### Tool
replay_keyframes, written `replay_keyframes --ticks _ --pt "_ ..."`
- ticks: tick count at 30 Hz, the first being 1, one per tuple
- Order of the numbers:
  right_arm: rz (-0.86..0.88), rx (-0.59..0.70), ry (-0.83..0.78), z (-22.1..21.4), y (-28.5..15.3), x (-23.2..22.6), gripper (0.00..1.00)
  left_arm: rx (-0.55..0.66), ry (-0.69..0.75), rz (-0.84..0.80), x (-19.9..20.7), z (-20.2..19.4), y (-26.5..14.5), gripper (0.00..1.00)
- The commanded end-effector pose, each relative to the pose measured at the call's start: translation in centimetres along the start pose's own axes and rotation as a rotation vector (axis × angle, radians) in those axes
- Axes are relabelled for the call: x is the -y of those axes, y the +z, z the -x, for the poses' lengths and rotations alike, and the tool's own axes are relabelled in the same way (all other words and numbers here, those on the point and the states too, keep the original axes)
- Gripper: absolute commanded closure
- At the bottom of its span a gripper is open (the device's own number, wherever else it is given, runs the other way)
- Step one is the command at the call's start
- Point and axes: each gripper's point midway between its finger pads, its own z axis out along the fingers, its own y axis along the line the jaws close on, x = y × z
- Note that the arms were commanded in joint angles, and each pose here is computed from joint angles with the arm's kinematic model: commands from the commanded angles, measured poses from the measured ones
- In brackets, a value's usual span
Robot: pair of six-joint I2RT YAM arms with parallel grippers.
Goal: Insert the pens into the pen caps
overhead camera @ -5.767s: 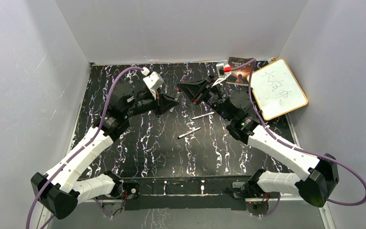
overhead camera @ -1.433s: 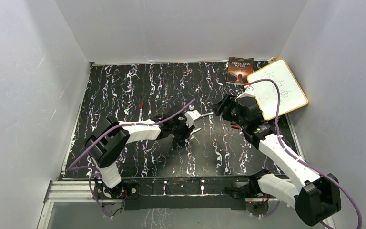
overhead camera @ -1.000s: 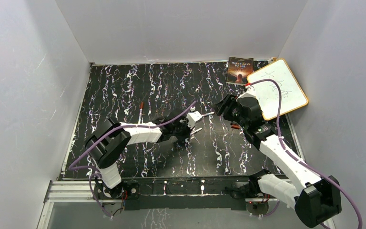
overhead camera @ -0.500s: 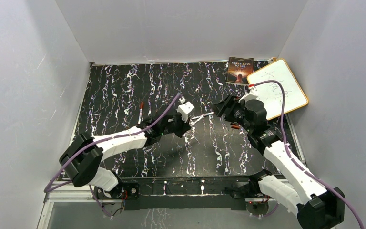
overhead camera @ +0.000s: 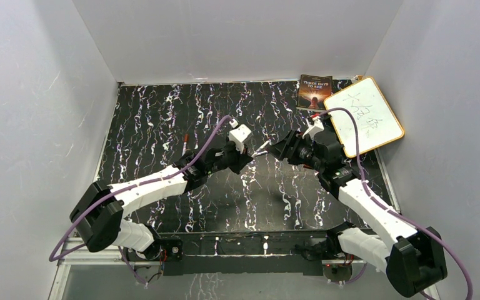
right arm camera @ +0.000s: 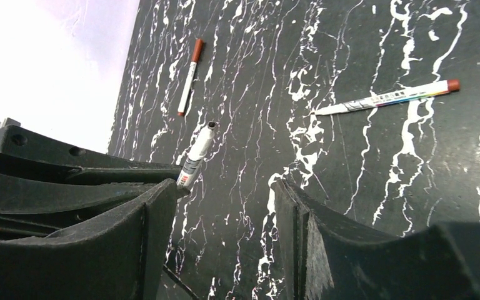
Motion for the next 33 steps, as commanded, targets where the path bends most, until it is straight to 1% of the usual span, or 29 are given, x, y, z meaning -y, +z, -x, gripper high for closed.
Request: replay_keyframes --ticks 1,10,15,17,24,25,32,33 --pt "0.138 0.048 -0.031 2.2 0.4 -3.4 0.43 0.106 -0.001 -0.043 1.1 4.0 -0.7 1.00" --pt "0.181 0.040 -0.041 2.5 1.3 -4.6 0.42 0.114 0.002 -0.080 1.8 4.8 -0.7 1.00" --pt "0.202 0.033 -0.041 2.5 1.9 -5.2 0.47 0.094 0.009 -0.114 2.3 4.6 -0.6 1.00" --pt "0.206 0.031 -0.045 2.5 2.1 -5.5 0.54 0.079 0.013 -0.121 2.4 4.2 -0.4 1.00" --pt "0.204 0.032 -0.055 2.6 2.1 -5.8 0.95 0.078 0.014 -0.110 2.2 4.2 -0.4 1.00" --pt "0.204 0.032 -0.055 2.6 2.1 -5.8 1.00 0.077 0.015 -0.107 2.2 4.2 -0.4 1.00" --pt "0.216 0.051 -0.069 3.2 1.6 -6.4 1.00 0.082 0.008 -0.114 2.3 4.6 -0.5 0.99" --pt "0.218 0.052 -0.072 3.2 1.5 -6.5 1.00 0.083 0.007 -0.119 2.4 4.6 -0.5 0.92"
